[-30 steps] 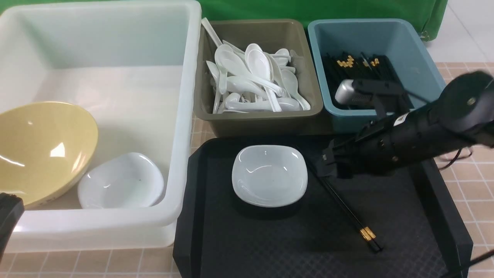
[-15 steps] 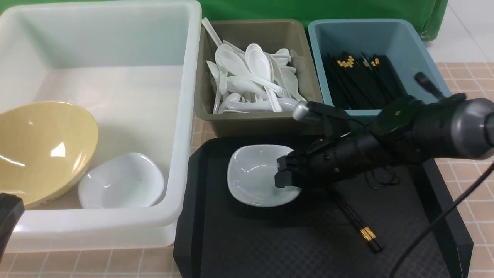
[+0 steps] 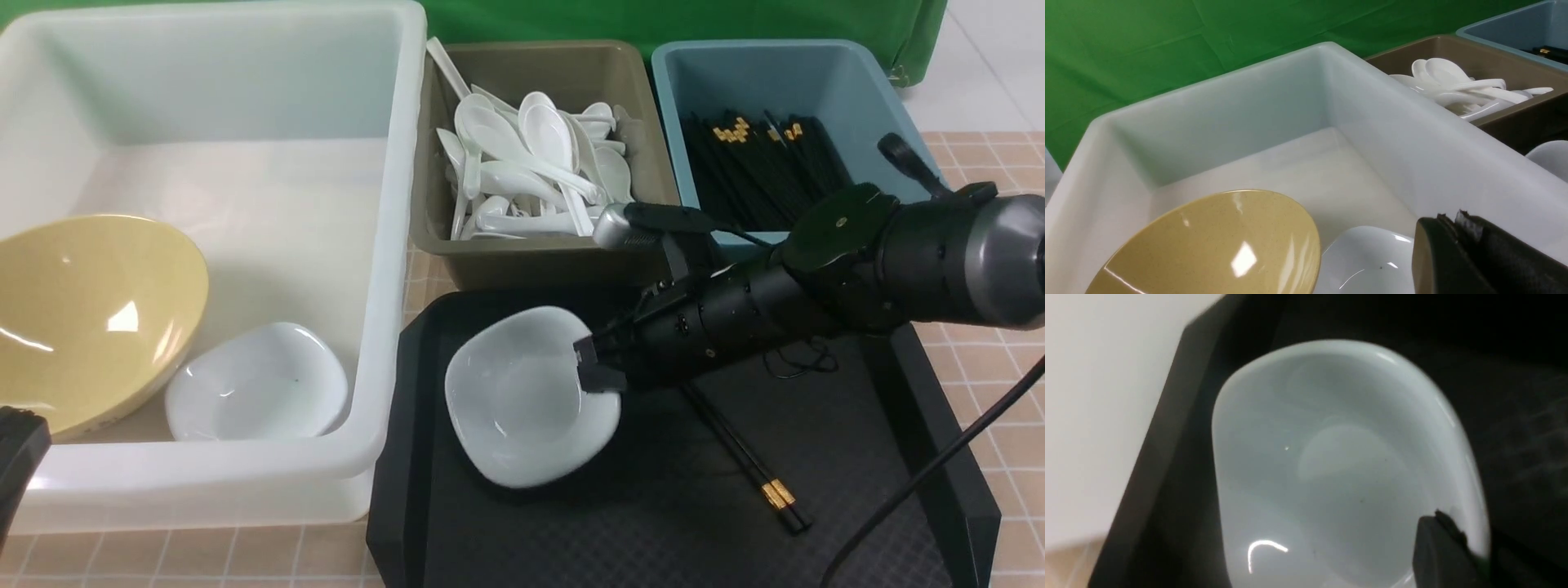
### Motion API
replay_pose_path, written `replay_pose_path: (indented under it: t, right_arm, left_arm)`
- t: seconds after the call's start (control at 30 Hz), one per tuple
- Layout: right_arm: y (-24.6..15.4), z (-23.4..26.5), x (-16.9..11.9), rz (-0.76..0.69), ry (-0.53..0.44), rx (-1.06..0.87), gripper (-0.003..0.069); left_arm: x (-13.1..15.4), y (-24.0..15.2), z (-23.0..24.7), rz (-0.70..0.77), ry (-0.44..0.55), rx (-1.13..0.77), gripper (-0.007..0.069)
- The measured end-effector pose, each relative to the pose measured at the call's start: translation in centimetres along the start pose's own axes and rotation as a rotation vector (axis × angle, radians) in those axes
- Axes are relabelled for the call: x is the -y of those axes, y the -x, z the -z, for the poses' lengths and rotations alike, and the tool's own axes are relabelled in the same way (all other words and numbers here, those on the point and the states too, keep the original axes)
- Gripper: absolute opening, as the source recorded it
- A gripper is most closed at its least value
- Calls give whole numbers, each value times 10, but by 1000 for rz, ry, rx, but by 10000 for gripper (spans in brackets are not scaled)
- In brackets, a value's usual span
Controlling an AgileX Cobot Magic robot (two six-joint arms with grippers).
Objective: On brown table put chopsticks spoon bowls plates into blue grey white boxes.
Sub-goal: 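Reach for and grasp the small white dish on the black tray, then place the white bowl into the white bin on top of the stacked bowls with the right gripper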
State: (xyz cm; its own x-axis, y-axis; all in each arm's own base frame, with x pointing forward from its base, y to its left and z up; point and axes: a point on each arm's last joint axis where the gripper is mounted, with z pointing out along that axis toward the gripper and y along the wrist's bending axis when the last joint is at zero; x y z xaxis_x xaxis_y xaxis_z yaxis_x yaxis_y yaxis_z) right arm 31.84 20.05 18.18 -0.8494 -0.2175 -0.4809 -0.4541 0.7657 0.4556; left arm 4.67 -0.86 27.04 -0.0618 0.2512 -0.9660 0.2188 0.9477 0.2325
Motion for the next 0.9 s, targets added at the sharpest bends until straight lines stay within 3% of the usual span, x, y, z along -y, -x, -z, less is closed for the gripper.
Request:
replay_pose_path:
  t: [0.23,0.47,0.5,0.63,0.77,0.9]
  right_arm:
    - [8,58,-27,192,-22,56,69]
    - [39,96,-87,342,32,254,69]
    - [49,93,-111,411,64,293,69]
    - [72,62,-158,564,128,343,69]
    - [100,21,-170,606,143,366,69]
    - [117,-18,-162,648,96,376,69]
  left_arm:
    - [-1,9,19,86,4,122,1]
    - [-2,9,21,62,23,132,1]
    - [-3,10,21,47,31,133,1]
    - [-4,9,21,25,44,132,1]
    - [-4,10,21,31,47,133,1]
    - [-5,9,21,29,50,132,3]
